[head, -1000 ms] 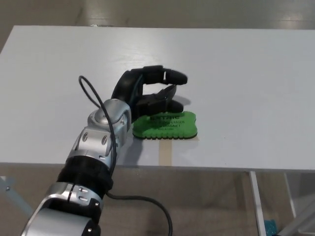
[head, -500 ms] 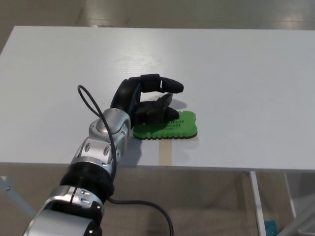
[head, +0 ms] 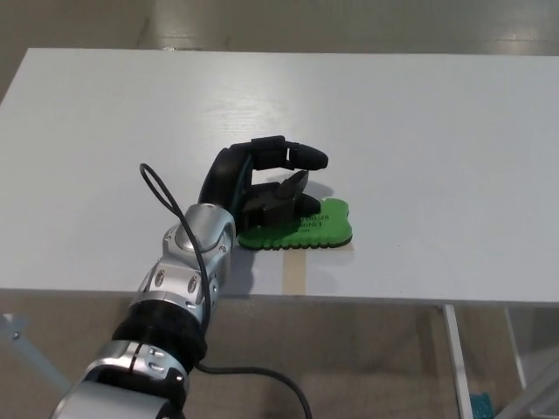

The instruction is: Use the left hand to press on the green eraser and wipe the desk from center to the left and then back to center.

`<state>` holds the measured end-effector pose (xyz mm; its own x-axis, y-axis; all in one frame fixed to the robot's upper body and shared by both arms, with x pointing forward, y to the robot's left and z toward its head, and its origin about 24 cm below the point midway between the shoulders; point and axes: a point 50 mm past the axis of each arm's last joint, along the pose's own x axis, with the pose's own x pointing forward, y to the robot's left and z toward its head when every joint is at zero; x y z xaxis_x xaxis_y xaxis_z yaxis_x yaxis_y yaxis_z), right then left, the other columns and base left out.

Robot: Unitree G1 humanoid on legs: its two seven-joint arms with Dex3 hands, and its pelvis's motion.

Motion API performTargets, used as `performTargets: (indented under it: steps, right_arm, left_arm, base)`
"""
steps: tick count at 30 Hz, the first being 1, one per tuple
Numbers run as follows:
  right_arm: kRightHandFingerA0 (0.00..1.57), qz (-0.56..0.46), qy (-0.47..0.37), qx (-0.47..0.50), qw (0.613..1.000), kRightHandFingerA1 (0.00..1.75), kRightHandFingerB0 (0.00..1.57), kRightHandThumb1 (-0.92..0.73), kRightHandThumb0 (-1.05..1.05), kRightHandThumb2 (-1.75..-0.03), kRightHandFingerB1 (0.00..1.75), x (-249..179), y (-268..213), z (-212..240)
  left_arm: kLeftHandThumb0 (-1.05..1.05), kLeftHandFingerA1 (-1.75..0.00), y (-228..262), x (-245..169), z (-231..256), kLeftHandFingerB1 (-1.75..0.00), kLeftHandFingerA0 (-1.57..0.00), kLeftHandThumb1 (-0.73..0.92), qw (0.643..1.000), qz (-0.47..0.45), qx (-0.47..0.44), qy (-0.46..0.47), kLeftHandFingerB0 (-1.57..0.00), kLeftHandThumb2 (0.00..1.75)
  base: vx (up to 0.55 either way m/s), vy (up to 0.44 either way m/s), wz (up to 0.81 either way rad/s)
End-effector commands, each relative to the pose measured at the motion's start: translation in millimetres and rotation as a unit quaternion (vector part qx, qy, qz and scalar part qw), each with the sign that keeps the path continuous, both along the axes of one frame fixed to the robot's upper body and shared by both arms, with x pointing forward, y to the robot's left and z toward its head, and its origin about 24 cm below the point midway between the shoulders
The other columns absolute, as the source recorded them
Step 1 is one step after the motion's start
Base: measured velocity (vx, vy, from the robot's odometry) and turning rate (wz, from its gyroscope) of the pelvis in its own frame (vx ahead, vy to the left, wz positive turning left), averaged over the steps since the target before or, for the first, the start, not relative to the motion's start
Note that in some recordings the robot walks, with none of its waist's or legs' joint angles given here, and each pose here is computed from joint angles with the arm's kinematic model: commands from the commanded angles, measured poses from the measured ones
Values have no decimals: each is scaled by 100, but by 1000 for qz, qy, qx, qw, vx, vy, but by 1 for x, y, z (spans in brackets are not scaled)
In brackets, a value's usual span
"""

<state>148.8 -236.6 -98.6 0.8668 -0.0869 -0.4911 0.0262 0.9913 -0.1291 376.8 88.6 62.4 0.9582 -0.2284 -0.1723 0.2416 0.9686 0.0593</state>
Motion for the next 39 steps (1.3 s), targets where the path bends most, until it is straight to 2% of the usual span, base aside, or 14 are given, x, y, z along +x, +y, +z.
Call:
performTargets:
  steps: [1, 5, 6, 15, 17, 18, 39]
  right_arm:
    - [62, 2, 12, -10, 1000, 49, 48, -79, -51, -65, 35, -3, -3, -1]
    - [62, 4, 11, -12, 1000, 49, 48, -79, -51, -65, 35, -3, -3, -1]
    - [63, 4, 11, -9, 1000, 49, 48, -79, -51, -65, 35, -3, -3, -1]
    - [63, 6, 16, -1, 1000, 49, 49, -79, -50, -65, 35, -5, -2, -4]
    - [63, 6, 17, -1, 1000, 49, 49, -79, -50, -65, 35, -5, -2, -4]
    - [63, 5, 19, -2, 1000, 49, 49, -79, -50, -65, 35, -7, -2, -4]
    - [62, 2, 27, 7, 1000, 50, 47, -78, -50, -65, 35, -10, -3, -7]
  left_arm:
    - [-18, -76, -3, -24, -46, -83, -100, 83, 998, -5, 13, 68, -94, 64]
    - [-18, -76, -2, -31, -56, -81, -100, 83, 997, -6, 11, 80, -94, 65]
    - [-26, -83, -2, -33, -59, -85, -98, 70, 997, -6, 14, 82, -92, 86]
    - [-25, -84, 13, -36, -66, -85, -98, 70, 996, 3, 27, 84, -92, 86]
    - [-25, -84, 14, -36, -66, -85, -98, 70, 996, 3, 29, 83, -92, 86]
    - [-17, -79, 18, -36, -66, -82, -100, 84, 996, 6, 30, 83, -93, 65]
    - [-15, -76, 110, -20, -39, -81, -99, 83, 992, 89, 84, 44, -91, 64]
  base:
    - [0, 0, 0]
    - [0, 0, 0]
    - [0, 0, 0]
    - [0, 0, 0]
    - [0, 0, 0]
    - [0, 0, 0]
    - [0, 0, 0]
